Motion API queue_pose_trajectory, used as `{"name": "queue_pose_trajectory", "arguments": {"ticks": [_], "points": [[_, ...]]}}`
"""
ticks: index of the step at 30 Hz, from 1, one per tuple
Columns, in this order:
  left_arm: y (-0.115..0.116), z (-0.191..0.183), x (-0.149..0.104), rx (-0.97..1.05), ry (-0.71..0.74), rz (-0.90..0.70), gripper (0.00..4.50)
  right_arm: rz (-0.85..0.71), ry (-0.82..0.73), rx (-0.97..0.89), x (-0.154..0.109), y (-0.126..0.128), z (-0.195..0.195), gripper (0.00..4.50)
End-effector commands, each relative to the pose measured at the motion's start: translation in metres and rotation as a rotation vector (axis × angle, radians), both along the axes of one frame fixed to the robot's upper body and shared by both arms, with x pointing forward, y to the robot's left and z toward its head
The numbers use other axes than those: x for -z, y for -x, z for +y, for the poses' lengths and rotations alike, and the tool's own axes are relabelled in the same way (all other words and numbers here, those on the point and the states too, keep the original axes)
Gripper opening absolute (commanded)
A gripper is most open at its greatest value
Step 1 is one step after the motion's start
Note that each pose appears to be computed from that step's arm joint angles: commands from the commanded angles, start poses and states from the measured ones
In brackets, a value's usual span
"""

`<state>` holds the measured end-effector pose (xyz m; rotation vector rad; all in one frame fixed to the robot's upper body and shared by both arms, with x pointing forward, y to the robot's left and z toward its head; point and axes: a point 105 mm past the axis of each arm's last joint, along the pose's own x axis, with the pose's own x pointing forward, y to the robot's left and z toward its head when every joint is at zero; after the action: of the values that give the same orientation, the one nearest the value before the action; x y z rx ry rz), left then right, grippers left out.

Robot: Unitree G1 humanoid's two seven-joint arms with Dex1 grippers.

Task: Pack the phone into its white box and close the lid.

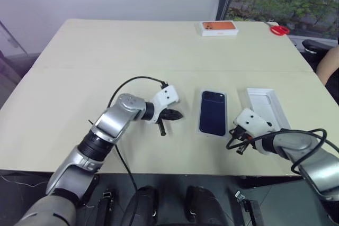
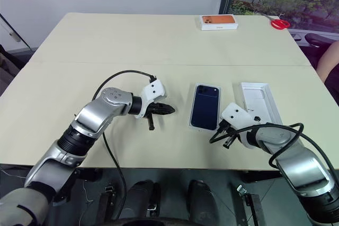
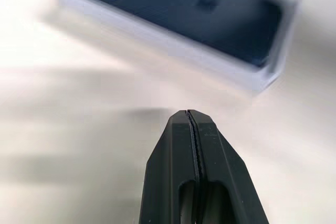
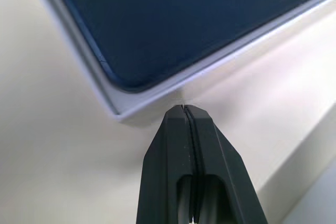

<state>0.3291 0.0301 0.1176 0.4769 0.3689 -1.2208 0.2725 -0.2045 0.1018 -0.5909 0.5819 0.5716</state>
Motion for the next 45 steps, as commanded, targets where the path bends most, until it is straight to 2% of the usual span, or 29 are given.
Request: {"name": "queue_pose_trajectory", "arguments": {"ticks": [1,4,8,13,21,28,32,34,37,40,42,45], "points": [[0.001,-0.023,0.004,0.057,-0.025,-0.052,0.02,-0.059,0.005,0.013,-0.012,-0.008,-0.001,0.00],[0.006,-0.042,0.009,0.098,-0.003,-0.031,0.02,-0.066,0.001,0.010,-0.012,-0.011,0.003,0.00],[0.025,-0.063,0.008,0.206,0.045,0.030,0.02,-0.062,-0.010,-0.008,-0.010,-0.010,0.009,0.00],[0.038,-0.068,0.012,0.266,0.034,0.054,0.02,-0.041,-0.010,-0.035,-0.007,-0.004,0.012,0.00],[0.046,-0.064,0.011,0.286,0.039,0.074,0.02,-0.003,-0.019,-0.096,-0.005,0.010,0.019,0.00],[0.044,-0.060,0.010,0.266,0.040,0.079,0.02,-0.017,0.004,-0.077,-0.008,0.006,0.013,0.00],[0.039,-0.051,0.007,0.227,0.058,0.088,0.02,-0.059,0.038,-0.025,-0.020,-0.002,-0.003,0.00],[0.037,-0.042,0.002,0.202,0.086,0.097,0.02,-0.068,0.005,-0.008,-0.032,-0.002,-0.007,0.00],[0.036,-0.028,-0.011,0.195,0.145,0.088,0.00,-0.078,-0.051,-0.005,-0.050,-0.001,-0.007,0.86],[0.034,-0.010,-0.023,0.182,0.203,0.056,0.00,-0.124,-0.119,0.081,-0.068,-0.009,-0.012,2.39],[0.029,0.004,-0.029,0.160,0.229,0.019,0.00,-0.103,-0.140,0.196,-0.070,-0.016,-0.022,3.39],[0.027,0.015,-0.035,0.162,0.262,-0.016,0.00,-0.049,-0.123,0.315,-0.064,-0.022,-0.034,3.39]]}}
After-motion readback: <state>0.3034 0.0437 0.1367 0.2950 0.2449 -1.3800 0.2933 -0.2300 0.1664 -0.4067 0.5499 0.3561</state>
